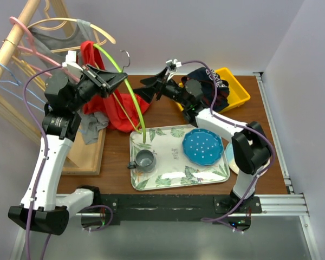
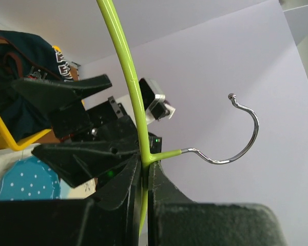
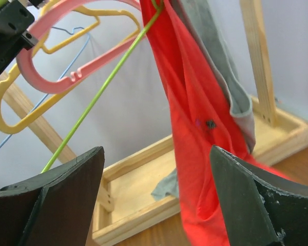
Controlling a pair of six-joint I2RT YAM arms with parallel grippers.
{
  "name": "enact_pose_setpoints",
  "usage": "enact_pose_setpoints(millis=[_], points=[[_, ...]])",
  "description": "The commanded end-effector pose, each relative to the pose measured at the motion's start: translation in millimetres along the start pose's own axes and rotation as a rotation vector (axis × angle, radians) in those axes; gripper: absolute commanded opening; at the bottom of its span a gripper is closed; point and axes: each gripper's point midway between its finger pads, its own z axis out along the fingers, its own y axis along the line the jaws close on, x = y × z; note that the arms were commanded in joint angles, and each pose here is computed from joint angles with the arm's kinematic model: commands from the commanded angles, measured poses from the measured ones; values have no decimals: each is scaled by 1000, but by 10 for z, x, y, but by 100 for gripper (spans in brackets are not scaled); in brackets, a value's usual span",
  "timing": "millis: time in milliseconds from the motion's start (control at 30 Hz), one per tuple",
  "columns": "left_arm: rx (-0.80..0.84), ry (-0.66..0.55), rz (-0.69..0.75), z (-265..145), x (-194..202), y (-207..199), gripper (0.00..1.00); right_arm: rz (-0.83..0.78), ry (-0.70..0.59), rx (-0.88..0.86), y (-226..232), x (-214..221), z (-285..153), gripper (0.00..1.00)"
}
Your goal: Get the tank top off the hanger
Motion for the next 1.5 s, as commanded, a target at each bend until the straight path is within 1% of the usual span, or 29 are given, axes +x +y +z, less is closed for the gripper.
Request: enact_pose_setpoints(millis=[0,100,167,200,267,300,367,467,533,567,667,733,867,933,967,1000,1067,1133,1167,1267,1333,1400,1467], points=[[-12,160,-4,-221,364,-114,0,-141,-26,-111,101,-168,189,88],[-74,138,48,-293,324,-128,0,-136,-27,-121,81,-166,240,88],[-110,90,81,-290,224,-139,0,-125,-42,-126,99,-190,239,88],[-95,69,113,-279,166,-207,0,-119,-46,-129,107,-190,234,88],[-80,45,135,-241,74,-244,0,-102,-53,-139,132,-189,220,88],[-56,37,153,-235,38,-360,0,-96,-48,-145,147,-172,218,88],[-70,22,163,-174,-38,-372,0,-88,-36,-148,159,-143,210,88],[-90,-52,231,-189,-211,-497,0,-99,-17,-141,177,-136,205,88],[-106,-77,280,-181,-314,-605,0,-103,-16,-139,189,-167,210,88],[-110,-94,294,-177,-359,-637,0,-96,-8,-137,193,-153,212,88],[-105,-93,282,-173,-365,-677,0,-95,-2,-134,212,-153,211,88],[-107,-78,250,-185,-312,-630,0,-106,6,-143,239,-137,218,88],[-103,17,208,-228,-109,-560,0,-130,35,-164,238,-87,251,89],[-96,59,188,-243,-20,-524,0,-140,22,-185,294,-126,280,91],[-87,105,173,-249,67,-486,0,-152,9,-198,326,-152,294,91],[-74,117,170,-287,110,-512,0,-162,3,-208,366,-156,329,92],[-71,166,155,-318,217,-453,0,-168,-7,-196,363,-143,387,93],[-48,215,158,-398,333,-467,0,-178,-14,-180,302,-95,452,94],[-64,231,147,-419,374,-403,0,-179,-16,-186,304,-74,483,94],[-53,278,146,-489,494,-338,0,-165,-10,-235,398,71,620,99],[-27,324,135,-540,585,-354,0,-168,-14,-230,392,135,717,99],[-13,337,137,-577,625,-363,0,-182,-22,-229,434,196,803,99],[9,364,136,-619,677,-402,0,-177,-40,-176,327,264,866,98]])
